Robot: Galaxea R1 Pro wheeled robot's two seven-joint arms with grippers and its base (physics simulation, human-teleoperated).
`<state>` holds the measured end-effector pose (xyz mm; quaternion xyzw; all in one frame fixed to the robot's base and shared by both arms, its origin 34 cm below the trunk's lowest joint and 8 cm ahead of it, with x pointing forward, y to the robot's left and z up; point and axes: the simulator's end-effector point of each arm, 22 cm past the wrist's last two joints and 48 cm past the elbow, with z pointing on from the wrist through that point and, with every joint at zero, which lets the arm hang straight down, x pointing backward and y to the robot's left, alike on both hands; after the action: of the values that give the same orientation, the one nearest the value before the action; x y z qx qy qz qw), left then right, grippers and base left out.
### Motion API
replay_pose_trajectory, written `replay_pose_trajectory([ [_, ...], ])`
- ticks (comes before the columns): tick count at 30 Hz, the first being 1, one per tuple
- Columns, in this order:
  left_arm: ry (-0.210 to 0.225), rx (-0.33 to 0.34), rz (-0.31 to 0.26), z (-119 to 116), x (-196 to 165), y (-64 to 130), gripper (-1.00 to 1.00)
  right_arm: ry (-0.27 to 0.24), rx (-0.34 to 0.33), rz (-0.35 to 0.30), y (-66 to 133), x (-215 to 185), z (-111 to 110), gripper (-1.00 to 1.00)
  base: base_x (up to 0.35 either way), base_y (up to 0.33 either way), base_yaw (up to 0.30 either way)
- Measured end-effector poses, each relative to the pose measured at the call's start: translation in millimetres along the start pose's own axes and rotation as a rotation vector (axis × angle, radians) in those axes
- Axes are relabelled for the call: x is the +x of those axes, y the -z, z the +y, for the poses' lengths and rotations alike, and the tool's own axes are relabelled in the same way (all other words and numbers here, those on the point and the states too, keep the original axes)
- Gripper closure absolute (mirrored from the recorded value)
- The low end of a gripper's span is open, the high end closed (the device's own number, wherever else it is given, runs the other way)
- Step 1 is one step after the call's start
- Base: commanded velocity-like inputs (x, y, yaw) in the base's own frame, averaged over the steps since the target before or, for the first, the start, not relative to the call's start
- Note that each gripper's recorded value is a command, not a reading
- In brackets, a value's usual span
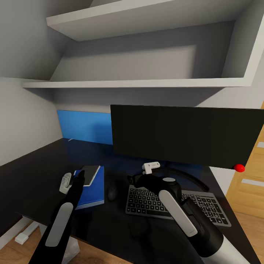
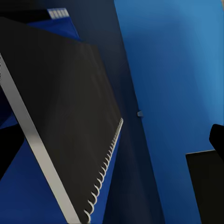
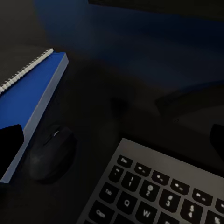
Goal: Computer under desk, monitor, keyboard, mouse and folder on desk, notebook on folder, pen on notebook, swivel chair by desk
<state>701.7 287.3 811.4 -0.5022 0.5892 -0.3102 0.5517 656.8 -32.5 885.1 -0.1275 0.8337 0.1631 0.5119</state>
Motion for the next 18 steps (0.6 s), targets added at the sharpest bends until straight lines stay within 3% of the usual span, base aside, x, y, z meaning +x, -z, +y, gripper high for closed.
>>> replay_pose_trajectory([
  [18, 0.004, 0.013, -0.003, -3.4, -0.7, 0.5, -1.0, 0.001, -0.001, 0.002, -0.2, 0.6, 0.9, -1.0, -0.017, 0.0, 0.0],
])
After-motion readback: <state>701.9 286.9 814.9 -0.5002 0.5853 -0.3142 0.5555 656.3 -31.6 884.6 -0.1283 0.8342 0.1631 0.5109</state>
